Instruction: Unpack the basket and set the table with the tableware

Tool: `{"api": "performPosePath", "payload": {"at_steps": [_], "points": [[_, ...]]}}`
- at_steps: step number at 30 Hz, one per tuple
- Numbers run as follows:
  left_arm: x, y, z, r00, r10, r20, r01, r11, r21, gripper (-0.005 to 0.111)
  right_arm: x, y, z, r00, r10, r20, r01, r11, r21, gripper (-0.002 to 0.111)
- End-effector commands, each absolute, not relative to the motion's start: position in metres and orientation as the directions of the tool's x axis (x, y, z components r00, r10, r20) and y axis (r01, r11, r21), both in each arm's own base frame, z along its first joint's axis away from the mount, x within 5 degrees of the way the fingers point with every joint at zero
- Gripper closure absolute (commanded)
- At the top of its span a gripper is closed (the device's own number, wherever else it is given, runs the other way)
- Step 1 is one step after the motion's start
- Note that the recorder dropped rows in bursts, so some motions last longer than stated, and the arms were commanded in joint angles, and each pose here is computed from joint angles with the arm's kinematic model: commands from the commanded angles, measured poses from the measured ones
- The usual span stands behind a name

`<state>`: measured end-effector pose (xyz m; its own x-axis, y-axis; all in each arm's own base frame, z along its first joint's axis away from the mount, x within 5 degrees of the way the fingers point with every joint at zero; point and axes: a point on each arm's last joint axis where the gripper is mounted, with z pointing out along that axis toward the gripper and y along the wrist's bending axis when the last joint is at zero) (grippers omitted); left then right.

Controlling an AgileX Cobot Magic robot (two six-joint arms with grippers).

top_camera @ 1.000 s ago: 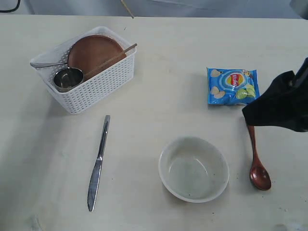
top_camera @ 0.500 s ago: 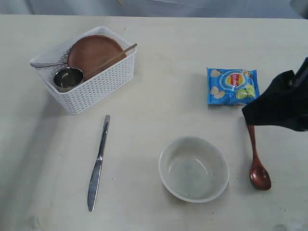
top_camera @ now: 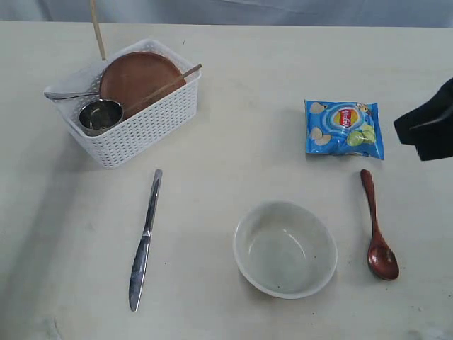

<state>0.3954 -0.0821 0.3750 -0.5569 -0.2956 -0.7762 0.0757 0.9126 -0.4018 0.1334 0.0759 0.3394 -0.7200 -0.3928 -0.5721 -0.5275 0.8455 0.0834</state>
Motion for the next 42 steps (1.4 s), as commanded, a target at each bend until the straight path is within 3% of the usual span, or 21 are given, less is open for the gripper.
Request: {"api": "performPosePath", "payload": {"at_steps": [1, 8, 15, 22, 33, 42], "points": [[0.370, -0.094, 0.388, -0.658, -0.204, -0.725, 0.218, 0.870, -0.442, 0.107, 0.124, 0.069, 0.349, -0.660, -0.404, -0.634, -0.544, 0.838, 0.032, 0.109], [0.333, -0.121, 0.369, -0.786, -0.118, -0.607, 0.276, 0.811, -0.516, 0.107, 0.103, 0.058, 0.361, -0.603, -0.384, -0.700, -0.545, 0.839, 0.009, 0.109], [0.270, -0.190, 0.333, -0.797, -0.062, -0.601, 0.362, 0.748, -0.556, 0.107, 0.095, 0.051, 0.360, -0.612, -0.395, -0.685, -0.527, 0.850, -0.019, 0.109], [0.215, -0.243, 0.293, -0.843, -0.055, -0.535, 0.350, 0.699, -0.624, 0.107, 0.096, 0.051, 0.338, -0.661, -0.409, -0.629, -0.519, 0.855, -0.010, 0.109], [0.199, -0.294, 0.238, -0.916, -0.071, -0.394, 0.228, 0.717, -0.659, 0.107, 0.084, 0.045, 0.337, -0.624, -0.390, -0.677, -0.517, 0.856, -0.016, 0.109], [0.212, -0.311, 0.216, -0.926, -0.090, -0.366, 0.185, 0.738, -0.649, 0.107, 0.078, 0.043, 0.338, -0.619, -0.384, -0.686, -0.515, 0.857, -0.015, 0.109]]}}
